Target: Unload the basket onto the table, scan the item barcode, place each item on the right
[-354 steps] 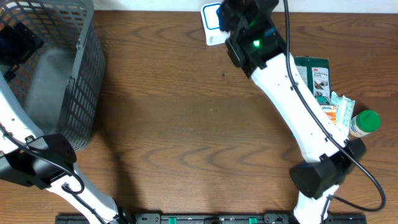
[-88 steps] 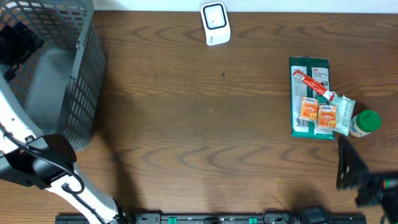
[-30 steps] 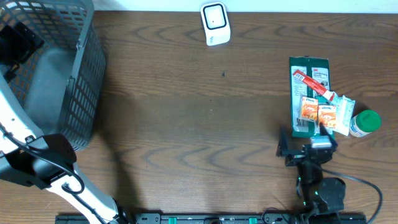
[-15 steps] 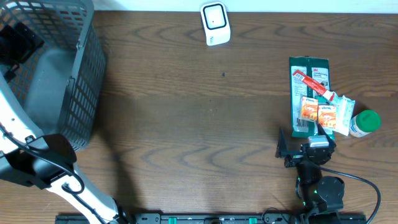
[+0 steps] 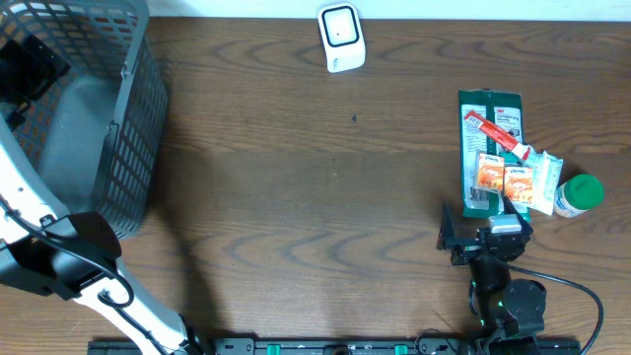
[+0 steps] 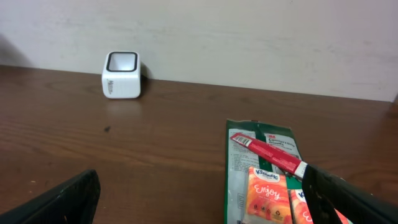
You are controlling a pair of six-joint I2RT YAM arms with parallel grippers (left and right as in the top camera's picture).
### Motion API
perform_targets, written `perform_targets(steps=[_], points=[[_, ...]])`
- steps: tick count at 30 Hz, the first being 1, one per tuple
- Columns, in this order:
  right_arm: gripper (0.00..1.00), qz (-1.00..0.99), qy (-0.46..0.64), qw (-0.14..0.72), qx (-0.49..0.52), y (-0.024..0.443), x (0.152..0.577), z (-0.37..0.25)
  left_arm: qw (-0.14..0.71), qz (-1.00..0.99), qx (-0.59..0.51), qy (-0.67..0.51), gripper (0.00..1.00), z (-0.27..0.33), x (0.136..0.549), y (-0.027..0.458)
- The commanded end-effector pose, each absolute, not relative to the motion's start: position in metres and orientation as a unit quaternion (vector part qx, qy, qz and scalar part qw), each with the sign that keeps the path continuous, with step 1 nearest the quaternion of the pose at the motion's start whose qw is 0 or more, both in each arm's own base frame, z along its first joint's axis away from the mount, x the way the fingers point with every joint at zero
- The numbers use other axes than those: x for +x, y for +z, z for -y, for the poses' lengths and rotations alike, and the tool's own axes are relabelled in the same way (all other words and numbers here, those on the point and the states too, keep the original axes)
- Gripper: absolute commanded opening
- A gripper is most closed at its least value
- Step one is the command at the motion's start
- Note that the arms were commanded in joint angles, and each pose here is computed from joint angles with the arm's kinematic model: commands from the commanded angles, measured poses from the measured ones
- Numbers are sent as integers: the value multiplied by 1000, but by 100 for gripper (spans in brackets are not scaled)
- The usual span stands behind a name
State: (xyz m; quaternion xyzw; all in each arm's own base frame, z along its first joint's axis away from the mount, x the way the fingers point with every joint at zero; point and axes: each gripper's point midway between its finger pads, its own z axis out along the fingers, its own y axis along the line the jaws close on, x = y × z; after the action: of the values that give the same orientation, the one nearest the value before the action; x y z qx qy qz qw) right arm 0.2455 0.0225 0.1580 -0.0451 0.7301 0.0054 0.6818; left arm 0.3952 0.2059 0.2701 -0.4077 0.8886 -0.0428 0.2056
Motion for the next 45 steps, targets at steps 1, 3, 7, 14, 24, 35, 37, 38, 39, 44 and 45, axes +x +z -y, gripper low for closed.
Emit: perform_targets(steps=[1,3,7,14,24,35,37,38,39,44,45], points=[[99,-729,-3,683,-46,158,245,-20,223,-885,-406,-38,98,-205,392,284],[99,-729,-3,683,-46,158,245,-20,223,-885,-406,-38,98,-205,392,284],[99,-729,-2,683,-46,158,245,-20,223,-885,-406,-38,98,-205,392,284],[99,-729,-2,683,-46,158,245,-20,224,-888,-400,-40,98,-199,394,286],[99,-729,-2,683,-46,158,245,-20,365,-867,-338,-42,98,-136,346,403],[99,-729,-2,683,-46,158,245,-20,450,-862,-216,-90,98,-32,268,464],[99,-729,-2,683,-46,158,245,-20,434,-873,-200,-99,98,-18,257,451],[99,-729,-2,683,-46,158,245,-20,424,-879,-194,-102,98,-13,252,443],[99,-729,-3,683,-46,158,245,-20,411,-886,-189,-104,98,-8,246,433],[99,-729,-2,683,-46,158,245,-20,326,-921,-190,-96,98,0,209,358],[99,-729,-3,683,-46,158,245,-20,314,-925,-193,-88,98,-1,202,345]])
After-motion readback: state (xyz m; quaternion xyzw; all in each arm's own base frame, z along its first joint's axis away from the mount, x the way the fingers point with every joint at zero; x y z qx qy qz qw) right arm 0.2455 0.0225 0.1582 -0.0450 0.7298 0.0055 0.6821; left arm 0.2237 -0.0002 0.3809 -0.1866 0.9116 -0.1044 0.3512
